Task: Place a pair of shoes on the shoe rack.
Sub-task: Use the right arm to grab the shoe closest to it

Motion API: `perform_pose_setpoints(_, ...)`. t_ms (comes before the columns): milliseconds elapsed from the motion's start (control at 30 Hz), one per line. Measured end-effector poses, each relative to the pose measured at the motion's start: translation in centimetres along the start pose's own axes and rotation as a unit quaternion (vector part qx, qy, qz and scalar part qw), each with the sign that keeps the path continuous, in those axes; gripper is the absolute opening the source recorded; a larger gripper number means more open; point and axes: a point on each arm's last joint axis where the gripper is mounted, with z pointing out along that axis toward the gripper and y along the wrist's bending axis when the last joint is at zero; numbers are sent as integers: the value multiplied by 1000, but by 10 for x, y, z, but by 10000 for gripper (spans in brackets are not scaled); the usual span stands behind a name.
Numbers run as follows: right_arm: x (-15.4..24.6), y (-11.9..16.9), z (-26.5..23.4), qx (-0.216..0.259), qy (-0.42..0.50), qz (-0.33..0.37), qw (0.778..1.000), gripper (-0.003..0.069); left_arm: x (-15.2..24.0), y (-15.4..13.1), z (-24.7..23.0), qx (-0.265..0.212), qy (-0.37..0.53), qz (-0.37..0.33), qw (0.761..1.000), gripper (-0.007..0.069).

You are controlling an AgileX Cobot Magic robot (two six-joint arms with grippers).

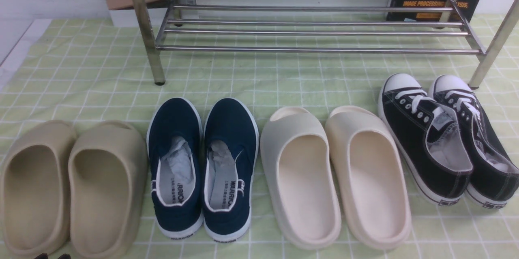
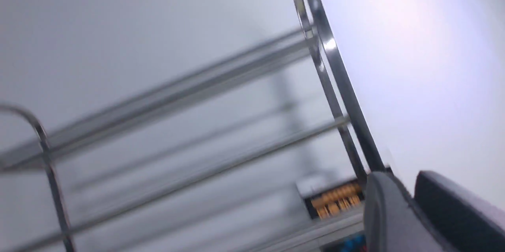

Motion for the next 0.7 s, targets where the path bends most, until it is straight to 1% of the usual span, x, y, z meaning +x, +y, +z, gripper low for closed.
perform_pose_setpoints(67,-4,1,0,-7,-22,9,1000,137,0,0,0,0,0,0,1000,239)
perform_pose_setpoints(133,-5,2,0,-9,-24,10,1000,137,0,0,0,0,0,0,1000,239)
perform_pose_setpoints(167,-10,7,4,-18,-20,2,1000,127,0,0,0,0,0,0,1000,239)
perform_pose_setpoints(233,-28,22,15,-41,-9,-36,998,89,0,0,0,0,0,0,1000,239)
perform_pose_setpoints(300,-44,35,28,-49,26,-90,994,37,0,0,0,0,0,0,1000,239)
perform_pose_setpoints(333,-48,38,31,-49,34,-101,993,26,0,0,0,0,0,0,1000,239)
perform_pose_setpoints(367,-58,44,39,-49,48,-126,990,7,0,0,0,0,0,0,1000,239)
perform_pose_setpoints(400,-66,49,54,-33,93,-158,982,0,0,0,0,0,0,0,1000,239)
perform_pose_setpoints(433,-68,49,62,-18,129,-174,976,-1,0,0,0,0,0,0,1000,239)
perform_pose_setpoints(467,-69,50,67,-11,144,-183,973,0,0,0,0,0,0,0,1000,239)
perform_pose_setpoints(500,-71,49,86,19,206,-209,956,1,0,0,0,0,0,0,1000,239)
perform_pose_setpoints(533,-68,46,96,41,248,-218,943,3,0,0,0,0,0,0,1000,239)
perform_pose_setpoints(567,-67,45,98,49,264,-220,938,3,0,0,0,0,0,0,1000,239)
perform_pose_setpoints(667,-45,32,126,112,397,-220,884,5,0,0,0,0,0,0,1000,239)
perform_pose_setpoints(700,-35,28,133,133,450,-210,858,7,0,0,0,0,0,0,1000,239)
